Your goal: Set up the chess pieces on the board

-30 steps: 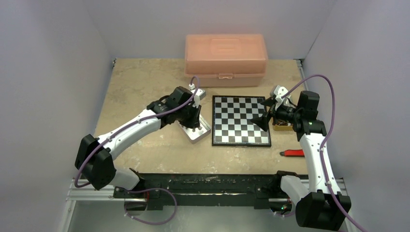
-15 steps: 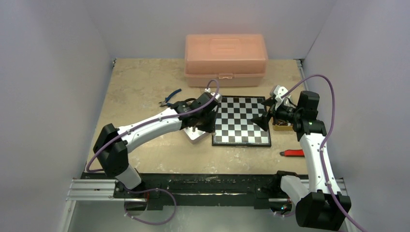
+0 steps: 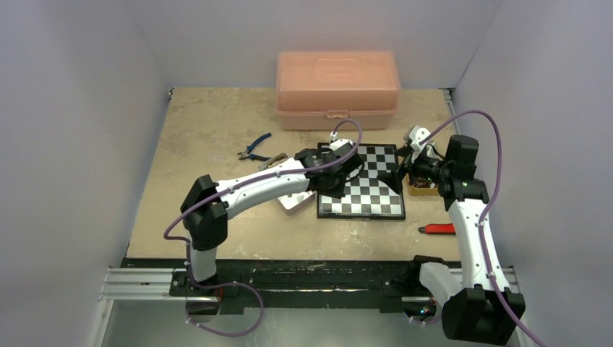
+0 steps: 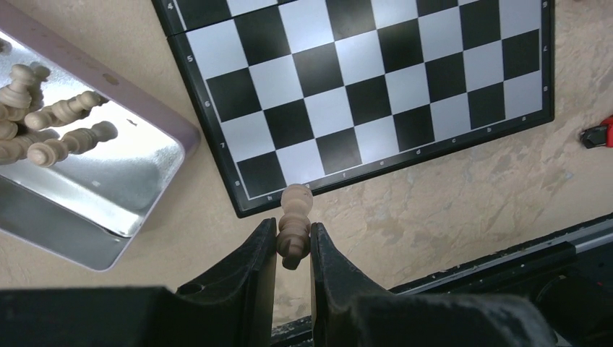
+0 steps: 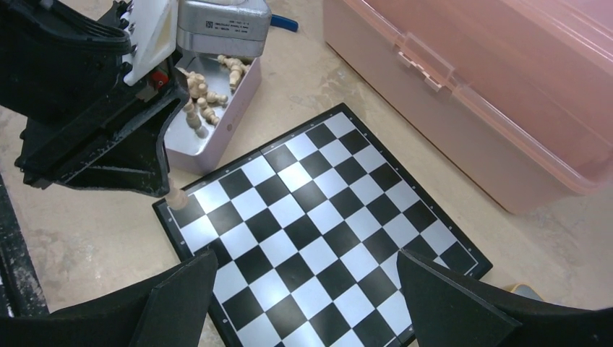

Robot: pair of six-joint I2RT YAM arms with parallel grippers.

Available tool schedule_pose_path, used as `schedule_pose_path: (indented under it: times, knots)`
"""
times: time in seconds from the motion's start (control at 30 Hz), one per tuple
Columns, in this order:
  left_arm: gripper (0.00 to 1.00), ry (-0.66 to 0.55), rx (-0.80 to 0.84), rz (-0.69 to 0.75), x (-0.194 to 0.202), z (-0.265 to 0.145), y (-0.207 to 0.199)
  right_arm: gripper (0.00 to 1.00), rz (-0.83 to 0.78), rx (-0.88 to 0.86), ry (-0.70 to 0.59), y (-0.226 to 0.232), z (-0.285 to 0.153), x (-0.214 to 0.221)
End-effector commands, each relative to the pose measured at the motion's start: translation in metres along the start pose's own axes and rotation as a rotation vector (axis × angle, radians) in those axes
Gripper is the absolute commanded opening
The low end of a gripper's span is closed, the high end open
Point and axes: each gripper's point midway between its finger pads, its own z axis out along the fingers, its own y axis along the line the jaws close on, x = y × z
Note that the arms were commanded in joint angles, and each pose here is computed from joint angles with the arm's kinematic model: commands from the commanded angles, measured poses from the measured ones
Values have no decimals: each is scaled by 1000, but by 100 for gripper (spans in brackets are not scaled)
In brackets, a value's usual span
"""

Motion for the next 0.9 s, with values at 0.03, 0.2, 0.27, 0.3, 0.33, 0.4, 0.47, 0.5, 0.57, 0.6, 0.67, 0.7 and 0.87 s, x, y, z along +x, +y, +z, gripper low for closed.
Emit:
schedule_pose_path:
  times: [0.03,0.2,0.27,0.3,0.33,0.4,0.47,0.5,0.57,0.6,0.67,0.7,0.87]
  knots:
    - [0,-41,13,-13,-16,-4,-25,99,-39,78,-16,-15,-8,-20]
    - [0,-24,55,1,-13,3,-42,99,-27,119,-19,-23,-10,-23]
    - [0,-21,83,5,-13,6,-49,99,-21,149,-12,-28,-11,-23]
    - [0,-20,94,8,-13,7,-52,99,-17,161,-11,-30,-12,-23]
    - [0,-18,108,8,-14,8,-56,99,-11,170,-9,-32,-12,-23]
    - [0,-11,121,13,-13,12,-61,99,-5,185,-9,-34,-13,-23]
    - [0,-2,132,13,-13,14,-65,99,1,197,-6,-37,-13,-22]
    - [0,3,135,14,-12,16,-66,99,1,205,-6,-38,-14,-22]
    - [0,8,143,15,-11,18,-69,99,5,217,-3,-40,-14,-22]
    - [0,13,147,14,-10,19,-70,99,8,225,1,-42,-15,-21]
    - [0,15,152,12,-9,21,-71,99,9,234,2,-43,-15,-21]
    - [0,17,157,13,-8,21,-72,99,9,238,2,-44,-15,-21]
    - [0,22,173,11,-9,24,-77,99,17,249,7,-47,-16,-20]
